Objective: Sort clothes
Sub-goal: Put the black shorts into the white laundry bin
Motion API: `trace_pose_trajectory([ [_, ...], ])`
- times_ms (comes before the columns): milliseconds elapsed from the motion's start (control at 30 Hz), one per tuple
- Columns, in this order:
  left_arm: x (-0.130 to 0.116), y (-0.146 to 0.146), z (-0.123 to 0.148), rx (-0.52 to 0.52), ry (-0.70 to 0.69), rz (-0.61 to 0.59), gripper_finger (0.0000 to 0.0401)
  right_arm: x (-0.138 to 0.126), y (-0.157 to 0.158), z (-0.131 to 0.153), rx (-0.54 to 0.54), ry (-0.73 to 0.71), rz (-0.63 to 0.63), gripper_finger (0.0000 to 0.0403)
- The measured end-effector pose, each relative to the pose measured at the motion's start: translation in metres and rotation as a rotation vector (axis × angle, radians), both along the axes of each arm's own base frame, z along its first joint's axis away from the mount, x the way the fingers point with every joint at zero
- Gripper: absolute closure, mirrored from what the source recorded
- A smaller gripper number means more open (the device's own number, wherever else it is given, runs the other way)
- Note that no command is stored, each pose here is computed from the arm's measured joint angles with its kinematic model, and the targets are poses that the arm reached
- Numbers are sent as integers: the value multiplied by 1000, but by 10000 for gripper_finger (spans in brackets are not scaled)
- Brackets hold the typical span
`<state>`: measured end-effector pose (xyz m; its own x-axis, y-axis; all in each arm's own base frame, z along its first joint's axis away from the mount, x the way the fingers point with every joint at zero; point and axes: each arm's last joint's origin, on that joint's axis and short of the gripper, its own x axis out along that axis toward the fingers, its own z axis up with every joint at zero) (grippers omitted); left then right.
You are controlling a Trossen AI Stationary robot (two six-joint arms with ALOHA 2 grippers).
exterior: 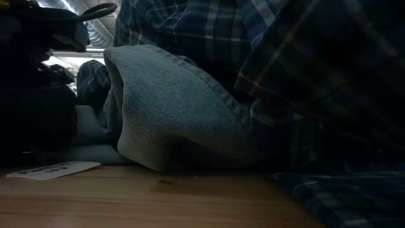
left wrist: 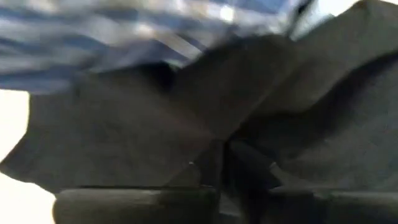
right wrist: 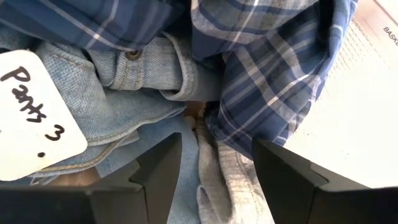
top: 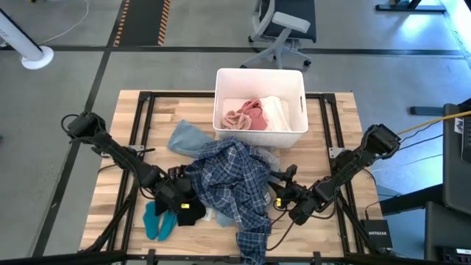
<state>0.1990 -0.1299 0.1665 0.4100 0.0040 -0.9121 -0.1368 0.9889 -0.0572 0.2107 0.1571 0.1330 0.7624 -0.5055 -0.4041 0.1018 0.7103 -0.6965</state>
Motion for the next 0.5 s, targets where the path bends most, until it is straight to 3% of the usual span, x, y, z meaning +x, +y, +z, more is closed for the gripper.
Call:
trace_pose_trajectory([
  [233,3,-6,10,-109,28,-51,394,0,0,0,-1,-1,0,188],
  [500,23,-18,56,-157,-117,-154,399,0,0,0,-1,-1,-1,188],
])
